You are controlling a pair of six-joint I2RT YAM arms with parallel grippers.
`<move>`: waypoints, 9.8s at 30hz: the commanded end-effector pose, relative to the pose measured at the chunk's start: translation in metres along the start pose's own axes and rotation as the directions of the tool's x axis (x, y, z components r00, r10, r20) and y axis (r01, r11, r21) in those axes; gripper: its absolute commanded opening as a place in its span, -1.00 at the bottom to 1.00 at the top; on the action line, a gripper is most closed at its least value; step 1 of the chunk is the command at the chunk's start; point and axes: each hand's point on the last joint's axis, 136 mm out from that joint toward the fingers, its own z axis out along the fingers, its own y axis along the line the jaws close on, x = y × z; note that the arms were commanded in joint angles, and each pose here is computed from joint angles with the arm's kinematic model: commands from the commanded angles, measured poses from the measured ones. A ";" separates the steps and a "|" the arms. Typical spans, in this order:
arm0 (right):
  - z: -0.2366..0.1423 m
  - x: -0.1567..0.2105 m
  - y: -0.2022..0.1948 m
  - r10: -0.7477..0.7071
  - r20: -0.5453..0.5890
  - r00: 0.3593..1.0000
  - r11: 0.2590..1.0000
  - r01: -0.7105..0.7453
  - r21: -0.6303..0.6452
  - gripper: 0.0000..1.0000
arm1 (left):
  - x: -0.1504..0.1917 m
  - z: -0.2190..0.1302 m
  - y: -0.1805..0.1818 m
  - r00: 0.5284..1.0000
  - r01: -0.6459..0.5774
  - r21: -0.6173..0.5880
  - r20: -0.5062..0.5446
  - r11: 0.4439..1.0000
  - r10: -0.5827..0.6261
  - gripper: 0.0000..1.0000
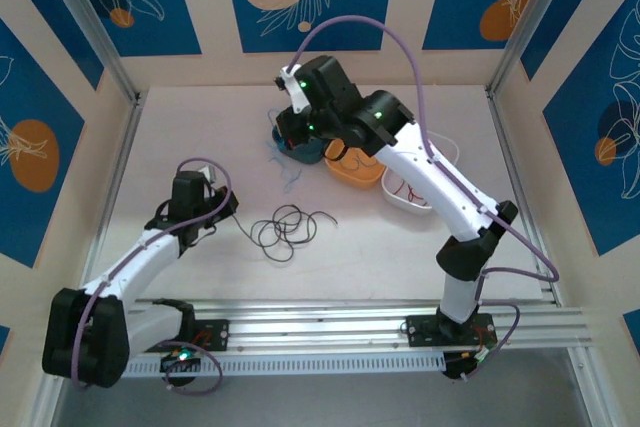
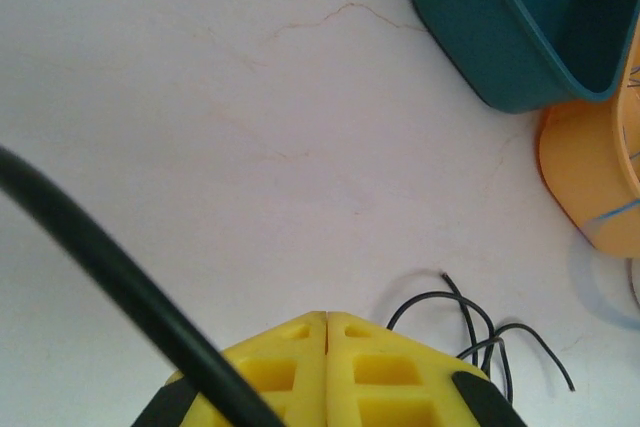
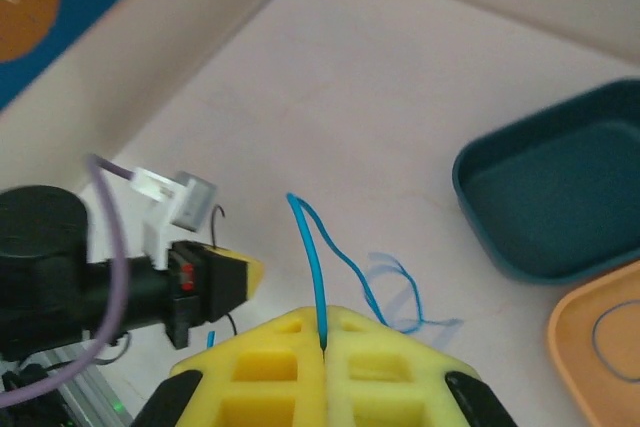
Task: Untangle the cables
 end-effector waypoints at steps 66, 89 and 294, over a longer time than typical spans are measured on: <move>0.120 0.172 -0.322 0.627 -0.291 0.723 0.701 -0.360 0.616 -1.00 | 0.014 0.015 -0.009 0.998 0.013 0.100 -0.069 0.995 -0.007 -1.00; 0.082 0.137 -0.298 0.498 -0.264 0.826 0.733 -0.239 0.637 -0.30 | 0.012 0.007 -0.014 0.998 0.007 0.115 -0.058 0.993 -0.001 -1.00; -0.009 0.095 -0.027 0.093 0.086 0.992 0.995 -0.096 0.026 0.19 | -0.125 -0.107 -0.196 0.597 -0.549 -0.010 0.696 0.836 0.400 -1.00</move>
